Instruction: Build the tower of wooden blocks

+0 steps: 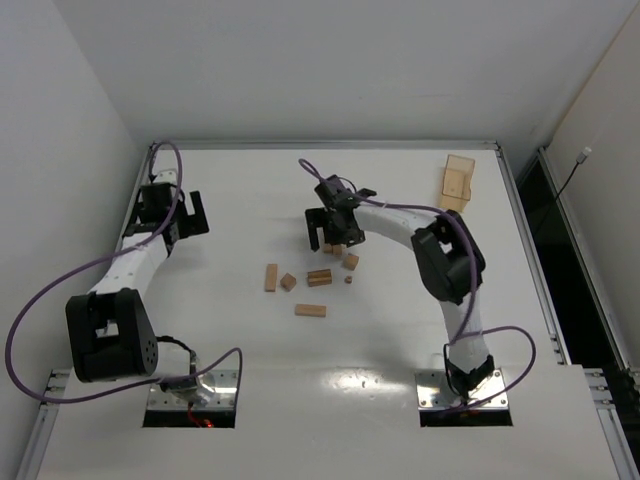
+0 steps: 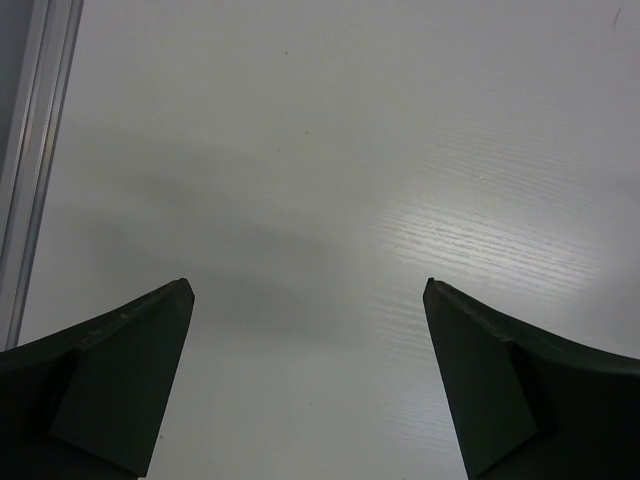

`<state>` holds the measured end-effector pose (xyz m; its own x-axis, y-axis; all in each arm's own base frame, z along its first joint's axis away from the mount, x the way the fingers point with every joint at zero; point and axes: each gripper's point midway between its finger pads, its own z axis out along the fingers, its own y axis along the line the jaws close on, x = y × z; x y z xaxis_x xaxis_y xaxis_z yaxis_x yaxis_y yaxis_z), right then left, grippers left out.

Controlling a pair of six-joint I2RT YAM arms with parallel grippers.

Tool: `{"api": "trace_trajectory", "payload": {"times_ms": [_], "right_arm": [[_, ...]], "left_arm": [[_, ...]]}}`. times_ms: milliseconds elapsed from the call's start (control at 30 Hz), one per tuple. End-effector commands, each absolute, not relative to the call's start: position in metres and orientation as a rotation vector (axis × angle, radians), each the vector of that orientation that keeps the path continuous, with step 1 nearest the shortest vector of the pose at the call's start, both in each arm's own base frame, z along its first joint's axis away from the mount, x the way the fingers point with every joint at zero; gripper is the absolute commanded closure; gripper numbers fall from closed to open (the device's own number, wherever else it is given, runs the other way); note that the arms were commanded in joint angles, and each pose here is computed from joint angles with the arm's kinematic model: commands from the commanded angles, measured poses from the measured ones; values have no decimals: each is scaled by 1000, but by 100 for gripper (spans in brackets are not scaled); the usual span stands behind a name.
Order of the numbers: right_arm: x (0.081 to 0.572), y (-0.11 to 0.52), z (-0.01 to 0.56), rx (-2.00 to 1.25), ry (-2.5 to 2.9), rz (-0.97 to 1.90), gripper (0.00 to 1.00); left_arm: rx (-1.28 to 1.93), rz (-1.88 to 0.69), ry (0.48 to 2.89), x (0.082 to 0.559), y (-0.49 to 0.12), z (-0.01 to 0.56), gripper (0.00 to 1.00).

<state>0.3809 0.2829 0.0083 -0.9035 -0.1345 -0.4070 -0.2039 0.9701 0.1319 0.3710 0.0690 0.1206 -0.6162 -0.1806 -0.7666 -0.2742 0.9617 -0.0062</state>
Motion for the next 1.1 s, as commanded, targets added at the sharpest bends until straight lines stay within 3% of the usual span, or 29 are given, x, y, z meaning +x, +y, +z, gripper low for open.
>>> {"api": "trace_trajectory", "payload": {"times_ms": [0,100,200,367,667,800,1067], "right_arm": [[398,287,133,-319,2347,363,7],[382,285,199,-533,2116,412,8],[347,285,219,-863,1950,469,9],[318,267,192,-1043,1968,431,11],[306,214,141,-959,2115,221,17],[299,223,137,-1033,2081,266,20],[246,282,134,-1503,1764,356,27]], "left_arm": [[-302,124,2168,373,65,143,0],[-302,124,2165,370,65,143,0],[-246,61,2157,370,51,150,0],[-80,-39,2214,352,-1,134,0],[95,-172,2299,323,-79,136,0],[126,-213,2336,318,-100,131,0],[136,-164,2342,320,-102,125,0]]}}
